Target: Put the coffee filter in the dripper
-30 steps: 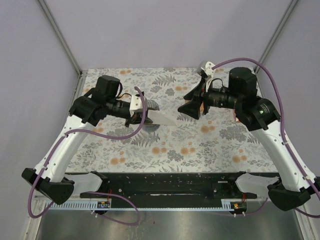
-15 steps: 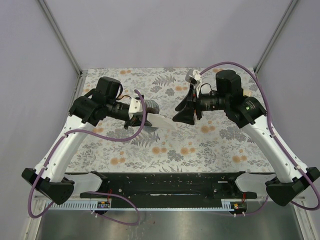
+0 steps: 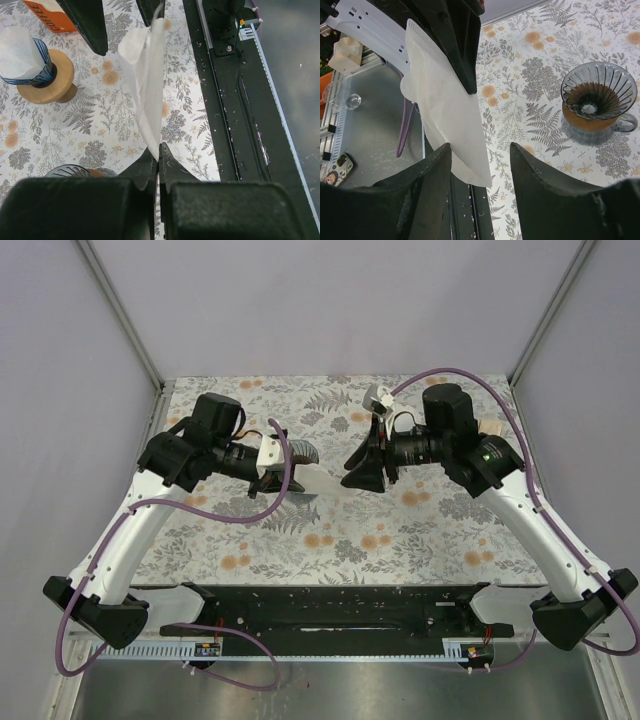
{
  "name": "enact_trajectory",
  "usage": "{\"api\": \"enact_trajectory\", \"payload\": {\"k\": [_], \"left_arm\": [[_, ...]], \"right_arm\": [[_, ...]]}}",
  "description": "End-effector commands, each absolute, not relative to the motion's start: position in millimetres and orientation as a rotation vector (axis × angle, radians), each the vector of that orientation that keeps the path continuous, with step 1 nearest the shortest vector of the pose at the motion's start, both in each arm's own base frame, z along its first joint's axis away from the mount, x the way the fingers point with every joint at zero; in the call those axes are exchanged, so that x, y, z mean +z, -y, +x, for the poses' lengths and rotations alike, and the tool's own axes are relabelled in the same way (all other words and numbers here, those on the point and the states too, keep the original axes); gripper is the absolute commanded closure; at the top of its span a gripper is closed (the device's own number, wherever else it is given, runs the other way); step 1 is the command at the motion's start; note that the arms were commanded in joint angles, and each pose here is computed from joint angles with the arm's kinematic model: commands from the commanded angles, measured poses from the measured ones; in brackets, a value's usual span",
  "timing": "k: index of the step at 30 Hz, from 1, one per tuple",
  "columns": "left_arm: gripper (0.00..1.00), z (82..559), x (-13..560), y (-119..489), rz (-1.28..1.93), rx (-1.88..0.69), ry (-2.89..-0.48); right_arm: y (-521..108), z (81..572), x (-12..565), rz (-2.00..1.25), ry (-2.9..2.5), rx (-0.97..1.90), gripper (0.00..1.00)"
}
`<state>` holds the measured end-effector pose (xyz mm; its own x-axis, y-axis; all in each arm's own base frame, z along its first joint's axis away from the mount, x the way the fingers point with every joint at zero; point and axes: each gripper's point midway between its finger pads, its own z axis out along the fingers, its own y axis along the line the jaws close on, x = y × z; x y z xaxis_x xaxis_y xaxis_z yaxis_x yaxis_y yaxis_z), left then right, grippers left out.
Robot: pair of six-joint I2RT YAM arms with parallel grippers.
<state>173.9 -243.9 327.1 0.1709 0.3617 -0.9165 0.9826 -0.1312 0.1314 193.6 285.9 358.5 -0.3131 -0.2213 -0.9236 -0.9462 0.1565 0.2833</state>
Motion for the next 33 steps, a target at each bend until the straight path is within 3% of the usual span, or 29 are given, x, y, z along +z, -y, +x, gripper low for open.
{"api": "enact_trajectory", "payload": {"k": [1,6,8,10,11,17,24,33], "left_arm": [[1.0,169.9,347.9,249.4,1.641,-0.971,-1.201],[1.0,179.1,351.1,251.3,1.591,-0.954,-1.254],[0.69,190.6,354.6,250.1,1.527,-0.905,-1.311],[0.37,208.7,354.3,246.4,1.437,-0.831,-1.395],[0.29,220.5,354.4,242.5,1.384,-0.774,-1.433],[0.02,282.9,374.0,195.9,0.959,-0.595,-1.606],[0.01,304.2,397.5,161.9,0.573,-0.573,-1.704],[0.01,300.2,365.9,160.4,0.29,-0.684,-1.873]], "right_arm": [[-296.5,189.3,359.8,-1.174,-1.635,1.231,0.44],[-306.3,197.0,366.9,-1.13,-1.629,1.213,0.87],[-304.1,212.3,372.1,-1.045,-1.652,1.14,1.0],[-301.2,227.2,373.3,-0.945,-1.707,1.081,1.0],[-300.2,233.4,371.1,-0.911,-1.736,1.055,1.0],[-292.0,281.7,359.6,-0.612,-1.879,0.832,1.0],[-296.9,322.6,352.7,-0.383,-1.967,0.541,1.0],[-337.3,342.3,336.7,-0.342,-1.994,0.45,1.0]]}}
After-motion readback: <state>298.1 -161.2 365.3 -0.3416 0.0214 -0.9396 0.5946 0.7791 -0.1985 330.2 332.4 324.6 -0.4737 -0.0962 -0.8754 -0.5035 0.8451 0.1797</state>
